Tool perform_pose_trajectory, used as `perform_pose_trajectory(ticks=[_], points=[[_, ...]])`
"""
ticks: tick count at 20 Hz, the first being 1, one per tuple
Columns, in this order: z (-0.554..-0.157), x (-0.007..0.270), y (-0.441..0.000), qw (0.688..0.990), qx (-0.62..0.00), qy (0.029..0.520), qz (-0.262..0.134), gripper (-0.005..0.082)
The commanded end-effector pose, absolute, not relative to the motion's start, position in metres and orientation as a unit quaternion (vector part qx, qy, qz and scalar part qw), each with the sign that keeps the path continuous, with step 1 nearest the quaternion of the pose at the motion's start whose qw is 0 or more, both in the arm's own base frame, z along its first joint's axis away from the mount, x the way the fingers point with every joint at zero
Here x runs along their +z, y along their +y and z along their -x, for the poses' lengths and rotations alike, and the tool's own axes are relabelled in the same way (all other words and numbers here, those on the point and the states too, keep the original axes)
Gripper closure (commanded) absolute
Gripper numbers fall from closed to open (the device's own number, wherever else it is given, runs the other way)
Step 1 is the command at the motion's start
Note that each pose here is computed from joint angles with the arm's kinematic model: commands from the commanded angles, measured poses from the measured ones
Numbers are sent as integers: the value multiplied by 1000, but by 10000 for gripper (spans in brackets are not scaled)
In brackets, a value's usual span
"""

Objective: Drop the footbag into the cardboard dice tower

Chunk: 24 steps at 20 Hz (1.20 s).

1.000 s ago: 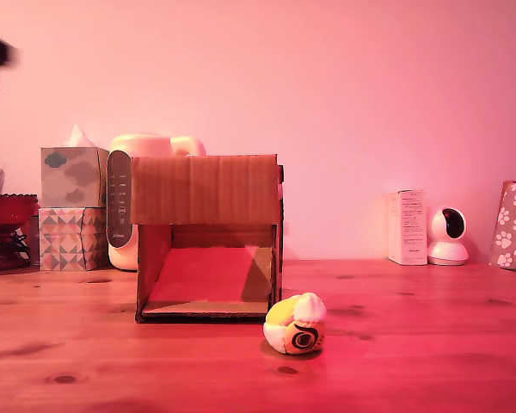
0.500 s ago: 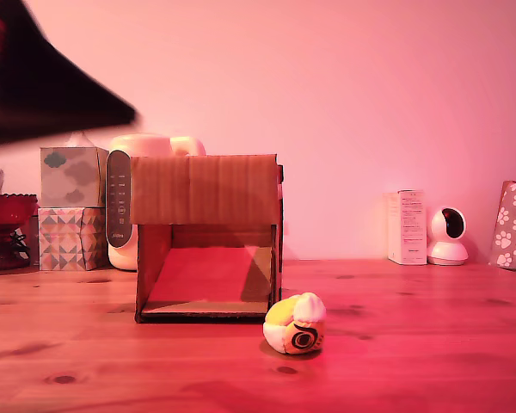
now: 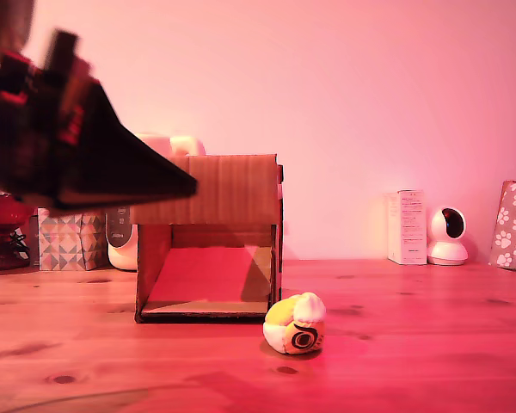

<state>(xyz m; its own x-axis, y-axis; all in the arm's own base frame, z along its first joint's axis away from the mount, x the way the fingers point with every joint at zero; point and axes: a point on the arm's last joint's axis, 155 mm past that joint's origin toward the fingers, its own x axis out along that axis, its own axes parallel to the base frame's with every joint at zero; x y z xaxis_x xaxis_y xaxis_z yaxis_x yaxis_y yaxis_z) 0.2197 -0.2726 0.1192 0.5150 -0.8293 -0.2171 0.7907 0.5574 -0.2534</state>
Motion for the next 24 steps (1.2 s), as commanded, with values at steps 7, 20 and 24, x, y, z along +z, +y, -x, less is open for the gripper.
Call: perform_pose_trajectory(ticks=[7, 20, 24], points=[[-245, 109, -306, 859, -472, 190, 53, 734], [-269, 69, -335, 856, -462, 233, 4, -13], [-282, 41, -343, 855, -452, 253, -17, -13]])
